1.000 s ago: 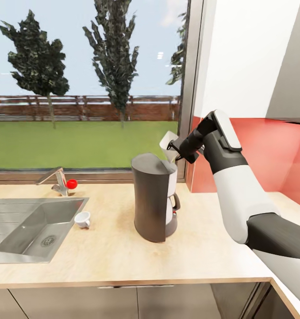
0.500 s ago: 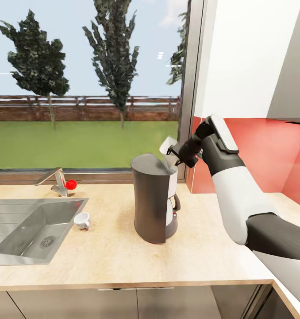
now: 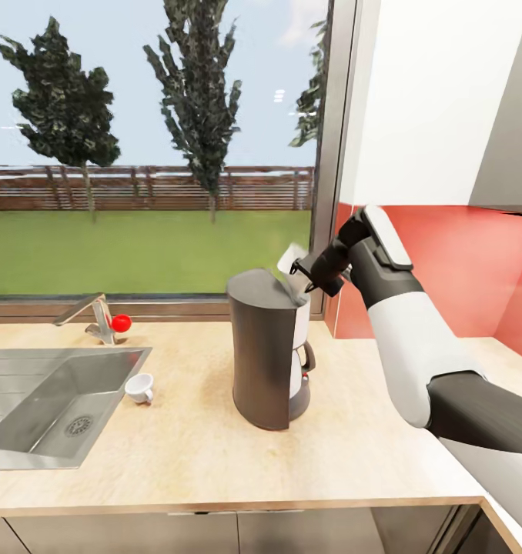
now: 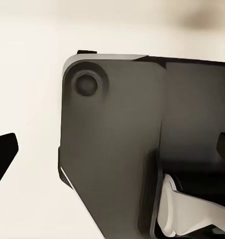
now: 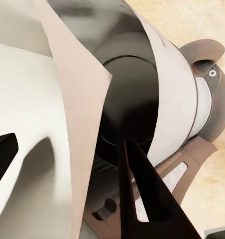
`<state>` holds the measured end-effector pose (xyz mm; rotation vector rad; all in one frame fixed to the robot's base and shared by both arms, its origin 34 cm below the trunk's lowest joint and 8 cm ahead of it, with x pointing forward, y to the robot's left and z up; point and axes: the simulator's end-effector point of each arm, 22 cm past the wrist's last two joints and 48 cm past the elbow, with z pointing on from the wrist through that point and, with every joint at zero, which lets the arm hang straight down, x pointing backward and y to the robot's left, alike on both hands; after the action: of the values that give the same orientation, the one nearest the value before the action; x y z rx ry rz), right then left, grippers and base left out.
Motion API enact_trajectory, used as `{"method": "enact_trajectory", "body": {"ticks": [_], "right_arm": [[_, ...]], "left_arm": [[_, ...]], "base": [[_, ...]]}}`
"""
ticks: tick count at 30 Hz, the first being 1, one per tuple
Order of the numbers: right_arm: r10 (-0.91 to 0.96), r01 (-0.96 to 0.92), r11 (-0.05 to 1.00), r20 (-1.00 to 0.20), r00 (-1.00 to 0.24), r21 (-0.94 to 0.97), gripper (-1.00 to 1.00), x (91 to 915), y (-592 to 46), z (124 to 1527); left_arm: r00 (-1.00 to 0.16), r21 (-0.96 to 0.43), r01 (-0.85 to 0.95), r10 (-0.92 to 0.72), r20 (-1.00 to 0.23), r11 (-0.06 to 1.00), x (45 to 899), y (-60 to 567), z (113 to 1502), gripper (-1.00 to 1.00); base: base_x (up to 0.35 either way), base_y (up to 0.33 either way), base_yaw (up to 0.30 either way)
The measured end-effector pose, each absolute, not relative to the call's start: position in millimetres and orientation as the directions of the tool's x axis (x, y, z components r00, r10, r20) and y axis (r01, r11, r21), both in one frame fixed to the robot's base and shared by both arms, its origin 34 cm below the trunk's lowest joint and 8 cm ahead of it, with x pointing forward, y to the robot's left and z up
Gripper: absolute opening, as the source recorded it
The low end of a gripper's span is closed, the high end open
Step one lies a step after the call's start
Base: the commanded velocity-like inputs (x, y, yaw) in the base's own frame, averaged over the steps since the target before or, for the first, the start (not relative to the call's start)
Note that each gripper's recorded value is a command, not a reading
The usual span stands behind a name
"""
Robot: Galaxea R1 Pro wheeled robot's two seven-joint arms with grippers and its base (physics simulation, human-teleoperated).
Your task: Set up a coffee station on the kitchen countertop: keep the coffee maker on the countertop, move the bottle of coffee from the kitchen shelf to the counter next to the coffee maker, place a paper coffee filter on top of the coffee maker, put the saucer next to the coffee maker with the coffee cup on the saucer, and place the electric kettle next to the coffee maker.
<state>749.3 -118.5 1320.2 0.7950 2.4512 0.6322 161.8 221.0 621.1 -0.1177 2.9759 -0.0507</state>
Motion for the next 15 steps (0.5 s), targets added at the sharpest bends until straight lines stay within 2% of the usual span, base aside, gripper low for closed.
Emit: {"method": "enact_trajectory", "body": {"ticks": [15], "right_arm": [[0.632, 0.432, 0.726, -0.273, -0.725, 0.535, -1.0, 747.6, -119.4, 1302.0]], "left_arm": [[-0.984, -0.04, -0.075, -0.081, -0.161, 0.996, 161.8, 220.9, 621.1, 1.0]], "base": [[0.035, 0.0, 0.0]]}}
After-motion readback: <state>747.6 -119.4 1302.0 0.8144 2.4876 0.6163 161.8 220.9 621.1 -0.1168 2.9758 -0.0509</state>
